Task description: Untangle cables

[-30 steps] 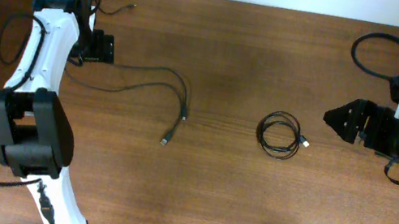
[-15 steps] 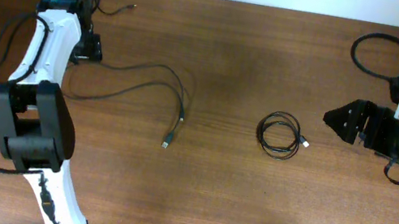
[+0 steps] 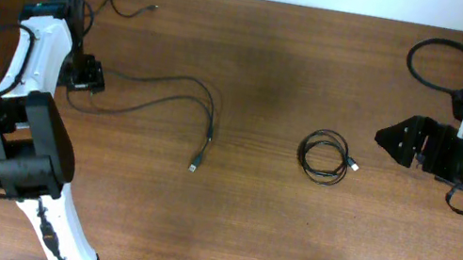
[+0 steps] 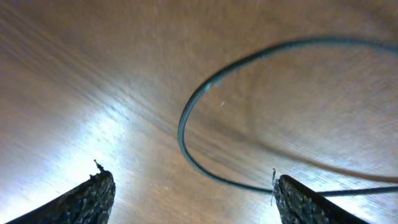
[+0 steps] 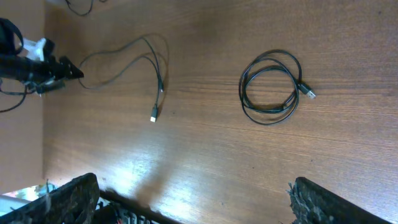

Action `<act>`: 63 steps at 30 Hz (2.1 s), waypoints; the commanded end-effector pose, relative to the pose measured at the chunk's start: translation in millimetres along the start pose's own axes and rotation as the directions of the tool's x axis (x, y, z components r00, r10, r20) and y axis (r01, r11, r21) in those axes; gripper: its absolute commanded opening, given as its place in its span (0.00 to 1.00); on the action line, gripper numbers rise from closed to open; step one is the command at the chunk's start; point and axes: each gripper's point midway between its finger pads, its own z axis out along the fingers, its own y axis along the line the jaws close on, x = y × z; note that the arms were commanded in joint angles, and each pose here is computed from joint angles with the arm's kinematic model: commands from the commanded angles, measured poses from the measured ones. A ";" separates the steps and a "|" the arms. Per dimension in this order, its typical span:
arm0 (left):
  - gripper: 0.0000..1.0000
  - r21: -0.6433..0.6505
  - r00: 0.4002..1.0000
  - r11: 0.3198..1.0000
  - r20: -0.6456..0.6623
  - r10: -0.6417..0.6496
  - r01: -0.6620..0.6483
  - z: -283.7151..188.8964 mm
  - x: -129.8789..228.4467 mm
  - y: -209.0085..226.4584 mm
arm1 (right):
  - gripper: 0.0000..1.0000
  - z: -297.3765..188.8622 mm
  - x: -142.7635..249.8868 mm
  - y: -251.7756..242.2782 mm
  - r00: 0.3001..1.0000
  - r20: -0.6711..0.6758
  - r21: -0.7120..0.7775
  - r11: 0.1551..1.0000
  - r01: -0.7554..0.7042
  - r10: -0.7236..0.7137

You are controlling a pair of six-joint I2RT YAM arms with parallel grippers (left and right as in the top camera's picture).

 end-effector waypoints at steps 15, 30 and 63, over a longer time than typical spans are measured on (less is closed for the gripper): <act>0.49 0.099 0.995 0.991 0.010 -0.095 0.094 51.1 -4.0 14.4 | 0.99 4.1 0.5 -2.1 1.000 -0.015 0.003 1.000 -0.005 0.005; 0.00 0.116 0.991 0.989 0.084 -0.106 0.095 33.3 -28.2 16.7 | 0.99 15.7 -0.6 -10.2 0.997 -0.063 0.003 0.999 -0.038 0.038; 0.00 -0.013 0.605 0.998 0.795 -0.029 0.065 -58.0 -232.0 133.2 | 0.99 15.4 4.4 -9.3 0.995 -0.082 0.000 0.998 -0.056 0.056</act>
